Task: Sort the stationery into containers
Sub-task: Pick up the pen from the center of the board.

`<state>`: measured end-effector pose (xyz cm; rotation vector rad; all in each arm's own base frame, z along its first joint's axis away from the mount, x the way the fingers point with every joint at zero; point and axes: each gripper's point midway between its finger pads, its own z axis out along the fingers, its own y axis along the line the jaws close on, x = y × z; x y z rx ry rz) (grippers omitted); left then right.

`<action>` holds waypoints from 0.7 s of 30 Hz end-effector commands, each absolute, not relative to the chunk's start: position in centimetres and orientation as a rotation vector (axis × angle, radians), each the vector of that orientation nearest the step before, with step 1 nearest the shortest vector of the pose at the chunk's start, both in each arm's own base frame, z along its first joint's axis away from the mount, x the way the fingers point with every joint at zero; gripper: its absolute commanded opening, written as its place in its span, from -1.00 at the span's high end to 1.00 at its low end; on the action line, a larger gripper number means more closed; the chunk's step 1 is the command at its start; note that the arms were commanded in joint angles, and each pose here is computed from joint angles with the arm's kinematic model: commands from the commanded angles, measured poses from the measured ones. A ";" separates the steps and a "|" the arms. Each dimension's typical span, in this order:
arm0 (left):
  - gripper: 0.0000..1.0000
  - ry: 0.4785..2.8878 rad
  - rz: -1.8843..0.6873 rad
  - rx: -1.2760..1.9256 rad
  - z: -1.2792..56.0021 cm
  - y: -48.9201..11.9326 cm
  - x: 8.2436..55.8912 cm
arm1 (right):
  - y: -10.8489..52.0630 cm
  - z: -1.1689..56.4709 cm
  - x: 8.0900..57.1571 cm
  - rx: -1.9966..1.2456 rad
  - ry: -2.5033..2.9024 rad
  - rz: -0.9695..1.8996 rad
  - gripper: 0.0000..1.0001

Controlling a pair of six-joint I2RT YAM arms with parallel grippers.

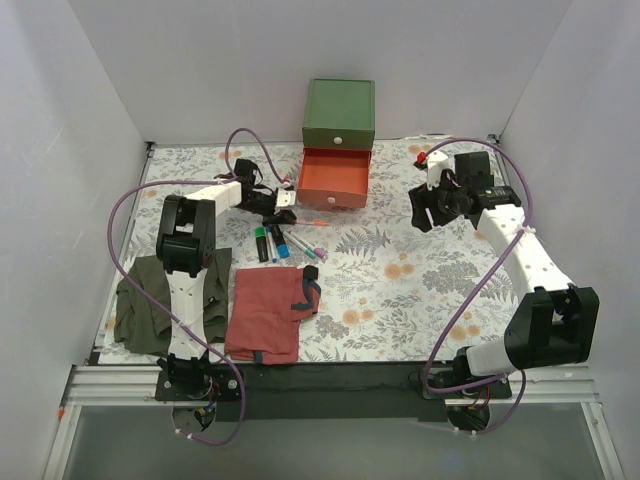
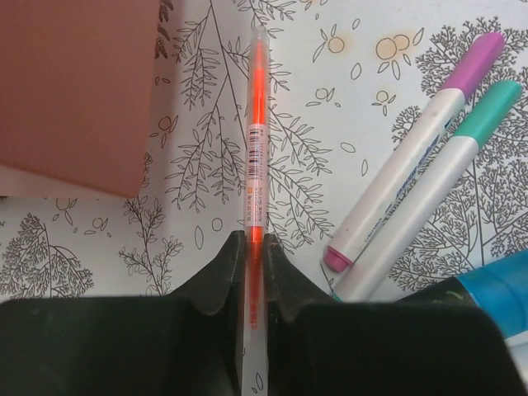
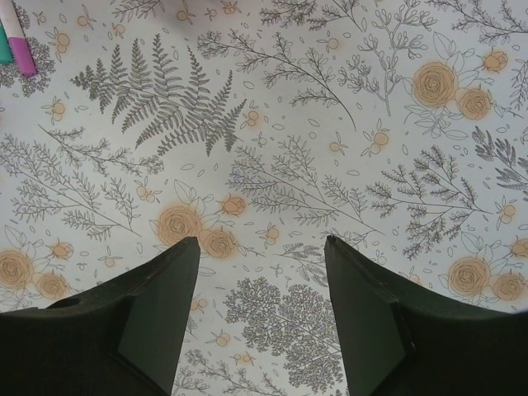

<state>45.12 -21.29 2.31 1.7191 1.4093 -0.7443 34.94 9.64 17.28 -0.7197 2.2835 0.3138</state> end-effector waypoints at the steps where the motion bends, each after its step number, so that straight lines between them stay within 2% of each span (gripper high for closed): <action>1: 1.00 1.456 -0.673 1.814 2.3 -19.0 43.7 | 9.4 17.9 35.8 -0.697 2.253 0.302 -0.41; 8: 1.00 1.355 -0.607 1.758 9.7 -17.8 45.5 | 9.3 18.5 36.3 -0.693 2.233 0.295 -0.40; 16: 1.00 1.180 -0.640 1.732 17.9 -19.0 43.3 | 9.1 19.0 36.5 -0.686 2.216 0.279 -0.40; 21: 1.00 1.095 -0.654 1.654 23.5 -20.5 44.0 | 8.9 19.0 36.1 -0.685 2.216 0.264 -0.40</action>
